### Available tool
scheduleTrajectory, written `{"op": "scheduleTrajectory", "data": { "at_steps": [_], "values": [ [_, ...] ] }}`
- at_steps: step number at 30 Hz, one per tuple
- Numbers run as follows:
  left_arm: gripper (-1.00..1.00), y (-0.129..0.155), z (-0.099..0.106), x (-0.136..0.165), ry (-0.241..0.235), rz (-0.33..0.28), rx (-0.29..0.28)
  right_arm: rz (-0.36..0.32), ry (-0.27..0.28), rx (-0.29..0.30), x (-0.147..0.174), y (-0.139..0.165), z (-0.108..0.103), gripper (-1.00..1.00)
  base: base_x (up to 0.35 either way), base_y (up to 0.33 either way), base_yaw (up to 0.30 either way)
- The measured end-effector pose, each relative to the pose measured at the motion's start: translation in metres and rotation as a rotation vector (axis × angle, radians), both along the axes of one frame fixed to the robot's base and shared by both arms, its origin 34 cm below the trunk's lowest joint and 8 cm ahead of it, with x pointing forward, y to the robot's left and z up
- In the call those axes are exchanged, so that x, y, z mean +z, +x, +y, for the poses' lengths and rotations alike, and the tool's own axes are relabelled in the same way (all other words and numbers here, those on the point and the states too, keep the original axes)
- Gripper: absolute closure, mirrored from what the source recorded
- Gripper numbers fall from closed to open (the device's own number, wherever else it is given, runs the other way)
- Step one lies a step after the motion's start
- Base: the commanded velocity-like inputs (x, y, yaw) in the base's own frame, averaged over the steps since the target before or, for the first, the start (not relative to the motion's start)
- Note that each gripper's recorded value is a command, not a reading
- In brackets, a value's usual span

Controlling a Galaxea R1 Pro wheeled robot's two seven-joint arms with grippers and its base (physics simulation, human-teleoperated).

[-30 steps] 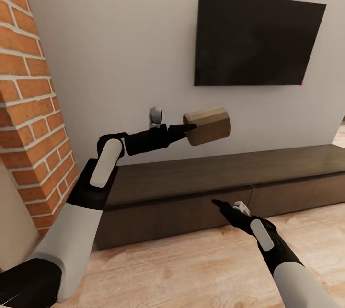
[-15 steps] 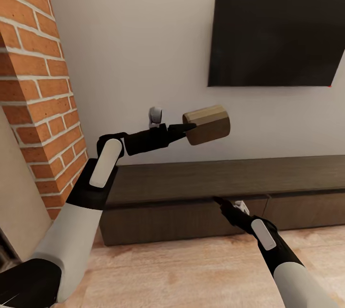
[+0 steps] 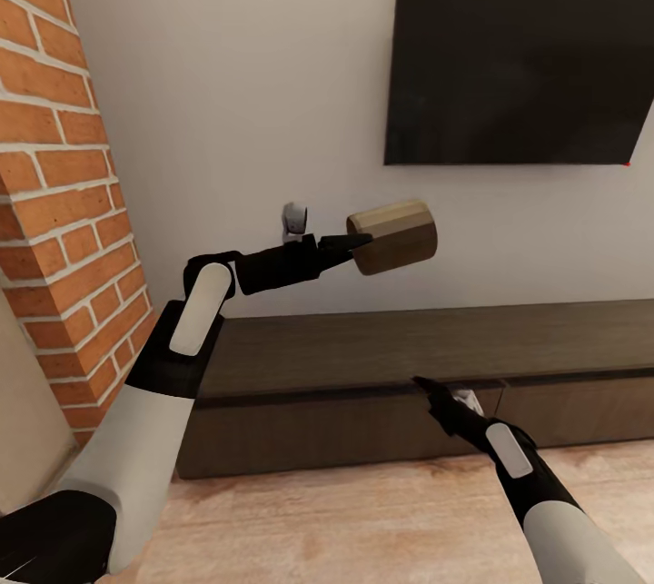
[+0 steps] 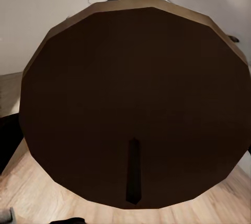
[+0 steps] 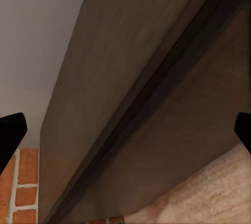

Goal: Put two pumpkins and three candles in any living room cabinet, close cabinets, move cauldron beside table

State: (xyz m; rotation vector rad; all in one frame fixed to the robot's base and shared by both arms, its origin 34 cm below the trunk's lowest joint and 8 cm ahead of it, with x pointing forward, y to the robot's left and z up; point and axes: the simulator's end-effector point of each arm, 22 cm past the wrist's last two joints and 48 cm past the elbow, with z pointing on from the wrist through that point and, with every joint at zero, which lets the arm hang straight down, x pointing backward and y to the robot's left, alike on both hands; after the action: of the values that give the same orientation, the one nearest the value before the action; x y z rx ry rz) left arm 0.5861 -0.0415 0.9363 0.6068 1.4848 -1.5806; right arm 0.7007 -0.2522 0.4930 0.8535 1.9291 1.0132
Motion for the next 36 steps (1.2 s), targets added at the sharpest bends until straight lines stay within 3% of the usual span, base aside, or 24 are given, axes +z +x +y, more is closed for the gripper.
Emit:
{"op": "scheduleTrajectory", "data": {
  "at_steps": [9, 12, 13, 15, 19, 23, 28, 36],
  "values": [
    [1.00, -0.001, 0.000, 0.001, -0.002, 0.000, -0.004, 0.022, 0.025, -0.003, -0.012, -0.005, 0.002, -1.00, 0.066, 0.032, 0.000],
    [1.00, -0.003, -0.001, 0.003, -0.003, -0.008, -0.007, 0.010, 0.084, -0.005, -0.018, -0.010, 0.009, -1.00, 0.233, 0.137, 0.000],
    [1.00, -0.008, -0.001, 0.007, -0.006, -0.024, -0.010, -0.052, 0.151, -0.024, -0.010, -0.008, 0.011, -1.00, 0.200, 0.113, 0.000],
    [1.00, -0.009, -0.001, 0.009, -0.004, -0.034, -0.009, -0.093, 0.195, -0.042, -0.005, -0.007, 0.012, -1.00, 0.115, 0.065, 0.000],
    [1.00, -0.012, -0.001, 0.011, -0.008, -0.040, -0.014, -0.126, 0.237, -0.062, -0.003, -0.008, 0.011, -1.00, 0.036, 0.020, 0.000],
    [1.00, -0.013, -0.001, 0.012, -0.007, -0.042, -0.017, -0.117, 0.235, -0.077, -0.007, -0.009, 0.009, -1.00, 0.005, 0.003, 0.000],
    [1.00, -0.014, -0.001, 0.012, -0.007, -0.043, -0.020, -0.061, 0.182, -0.124, -0.024, -0.009, -0.002, -1.00, 0.001, 0.000, 0.000],
    [1.00, -0.014, -0.001, 0.012, -0.007, -0.043, -0.020, -0.034, 0.155, -0.149, -0.031, -0.009, -0.008, -1.00, 0.000, 0.000, 0.000]
  ]
}}
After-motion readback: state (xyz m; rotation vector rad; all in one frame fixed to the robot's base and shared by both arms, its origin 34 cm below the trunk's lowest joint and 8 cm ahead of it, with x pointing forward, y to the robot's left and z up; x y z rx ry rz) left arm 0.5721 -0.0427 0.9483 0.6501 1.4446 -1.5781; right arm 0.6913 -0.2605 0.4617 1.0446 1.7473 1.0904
